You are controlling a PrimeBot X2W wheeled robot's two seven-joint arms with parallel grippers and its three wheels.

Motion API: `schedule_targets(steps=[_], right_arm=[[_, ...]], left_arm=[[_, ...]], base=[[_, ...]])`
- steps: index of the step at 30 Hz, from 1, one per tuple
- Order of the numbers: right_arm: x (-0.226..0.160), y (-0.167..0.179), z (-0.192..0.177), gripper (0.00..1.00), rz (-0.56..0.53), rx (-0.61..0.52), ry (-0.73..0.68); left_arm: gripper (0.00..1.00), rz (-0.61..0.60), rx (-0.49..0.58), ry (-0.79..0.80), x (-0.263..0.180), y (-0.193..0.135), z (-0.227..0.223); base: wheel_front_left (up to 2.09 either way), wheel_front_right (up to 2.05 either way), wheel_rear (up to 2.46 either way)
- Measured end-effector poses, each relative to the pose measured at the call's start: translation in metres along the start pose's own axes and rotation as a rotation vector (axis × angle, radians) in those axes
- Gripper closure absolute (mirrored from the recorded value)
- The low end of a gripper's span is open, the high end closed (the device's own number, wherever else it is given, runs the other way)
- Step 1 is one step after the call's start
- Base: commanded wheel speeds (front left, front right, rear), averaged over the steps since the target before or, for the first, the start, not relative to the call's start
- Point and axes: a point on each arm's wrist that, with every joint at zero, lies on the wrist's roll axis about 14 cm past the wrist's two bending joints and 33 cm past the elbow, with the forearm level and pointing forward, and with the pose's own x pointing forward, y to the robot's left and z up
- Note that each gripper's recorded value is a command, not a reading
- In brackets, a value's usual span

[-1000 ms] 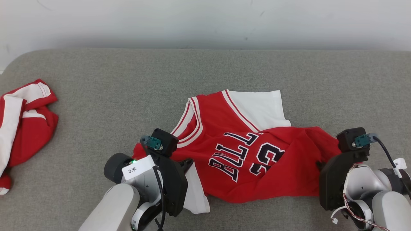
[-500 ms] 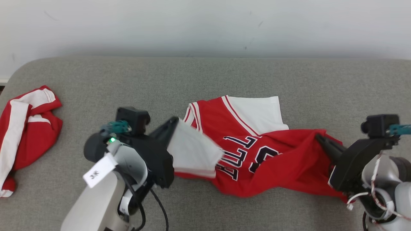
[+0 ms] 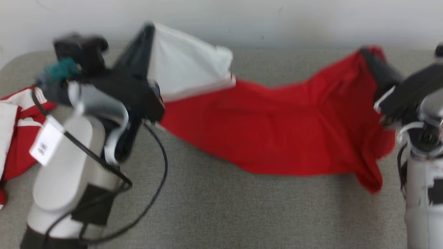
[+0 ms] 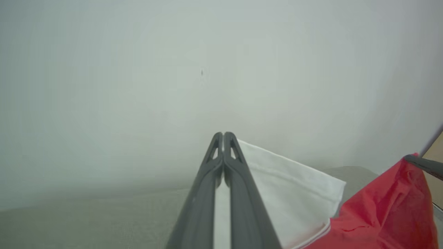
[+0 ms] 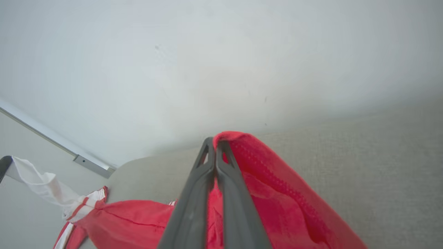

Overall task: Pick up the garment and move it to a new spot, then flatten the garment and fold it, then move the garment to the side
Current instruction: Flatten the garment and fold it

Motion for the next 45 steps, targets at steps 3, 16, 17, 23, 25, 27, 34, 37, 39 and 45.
schedule_targets(steps=[3,16,17,23,25,27,34,37,39,45], right_arm=[[0.025,0.007,0.02,1.0,0.032,0.039,-0.045],[0.131,0.028,0.069,1.0,0.089,0.055,-0.181],[0.137,0.027,0.071,1.0,0.086,0.056,-0.198],[0.155,0.035,0.106,1.0,0.104,0.051,-0.391],[0.152,0.038,0.122,1.0,0.11,0.056,-0.469],[0.144,0.048,0.142,1.0,0.134,0.061,-0.554],[0.102,0.1,0.204,1.0,0.266,0.01,-0.817],[0.106,0.088,0.193,1.0,0.246,-0.061,-0.79],[0.121,0.064,0.161,1.0,0.2,-0.093,-0.689],[0.143,0.018,0.056,1.0,0.145,-0.181,-0.338]], left_arm=[[1.0,0.004,0.018,-0.063,0.022,0.006,0.022],[1.0,-0.011,0.084,-0.203,0.113,0.033,0.044],[1.0,0.0,0.093,-0.206,0.119,0.038,0.041],[1.0,0.058,0.182,-0.34,0.141,0.061,0.062],[1.0,0.07,0.191,-0.4,0.143,0.061,0.073],[1.0,0.083,0.221,-0.464,0.141,0.062,0.092],[1.0,0.063,0.299,-0.76,0.108,0.033,0.19],[1.0,0.019,0.277,-0.76,0.107,0.02,0.177],[1.0,-0.002,0.256,-0.682,0.112,0.019,0.141],[1.0,0.031,0.198,-0.463,0.1,0.043,0.048]], base=[[0.0,0.0,0.0],[0.0,0.0,0.0],[0.0,0.0,0.0],[0.0,0.0,0.0],[0.0,0.0,0.0],[0.0,0.0,0.0],[0.0,0.0,0.0],[0.0,0.0,0.0],[0.0,0.0,0.0],[0.0,0.0,0.0]])
